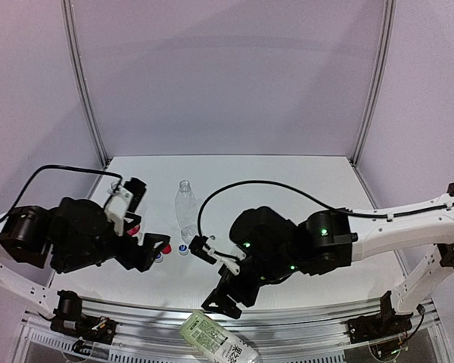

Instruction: Unscrew the bottle caps

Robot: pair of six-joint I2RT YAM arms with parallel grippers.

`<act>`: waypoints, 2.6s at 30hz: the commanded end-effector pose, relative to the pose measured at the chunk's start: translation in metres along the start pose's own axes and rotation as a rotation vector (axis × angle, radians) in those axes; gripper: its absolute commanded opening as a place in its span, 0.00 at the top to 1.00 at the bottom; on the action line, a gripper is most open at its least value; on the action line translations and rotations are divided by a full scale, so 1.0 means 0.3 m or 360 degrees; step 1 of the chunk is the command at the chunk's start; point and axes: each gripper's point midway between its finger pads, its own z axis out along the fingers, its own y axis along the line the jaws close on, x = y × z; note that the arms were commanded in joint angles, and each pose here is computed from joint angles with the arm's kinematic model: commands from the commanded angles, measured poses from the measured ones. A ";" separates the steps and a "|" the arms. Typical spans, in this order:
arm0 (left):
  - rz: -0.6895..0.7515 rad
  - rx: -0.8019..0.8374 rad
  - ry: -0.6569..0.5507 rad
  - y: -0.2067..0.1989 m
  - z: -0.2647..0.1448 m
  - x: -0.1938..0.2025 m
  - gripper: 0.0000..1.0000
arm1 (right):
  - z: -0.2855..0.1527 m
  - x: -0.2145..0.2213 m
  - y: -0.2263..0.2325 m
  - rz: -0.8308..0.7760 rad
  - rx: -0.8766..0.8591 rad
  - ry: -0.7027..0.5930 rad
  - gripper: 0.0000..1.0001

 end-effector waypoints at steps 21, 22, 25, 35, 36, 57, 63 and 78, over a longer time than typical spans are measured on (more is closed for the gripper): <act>-0.0439 -0.0098 -0.0189 0.262 -0.180 0.057 0.11 | 0.333 0.257 0.068 0.0205 0.0601 0.0499 0.01; -0.0439 -0.0091 -0.0187 0.259 -0.179 0.057 0.11 | 0.336 0.262 0.068 0.0206 0.0606 0.0505 0.01; -0.0433 -0.0084 -0.0177 0.247 -0.173 0.056 0.11 | 0.339 0.272 0.069 0.0189 0.0636 0.0517 0.01; -0.0413 -0.0085 -0.0183 0.221 -0.161 0.025 0.11 | 0.284 0.230 0.016 0.0139 0.0798 0.0413 0.46; -0.0411 -0.0085 -0.0187 0.219 -0.160 0.021 0.11 | 0.267 0.218 0.007 0.0129 0.0820 0.0387 0.47; -0.0336 -0.0044 -0.0168 0.123 -0.099 -0.020 0.11 | -0.058 -0.115 -0.727 0.0563 0.1129 -0.0152 0.14; -0.0310 -0.0040 -0.0157 0.111 -0.093 -0.023 0.12 | -0.097 -0.152 -0.770 0.0571 0.1135 -0.0194 0.01; -0.0220 -0.0033 -0.0280 0.098 -0.151 -0.189 0.11 | -0.715 -0.358 -0.529 0.0451 0.0843 -0.1003 0.01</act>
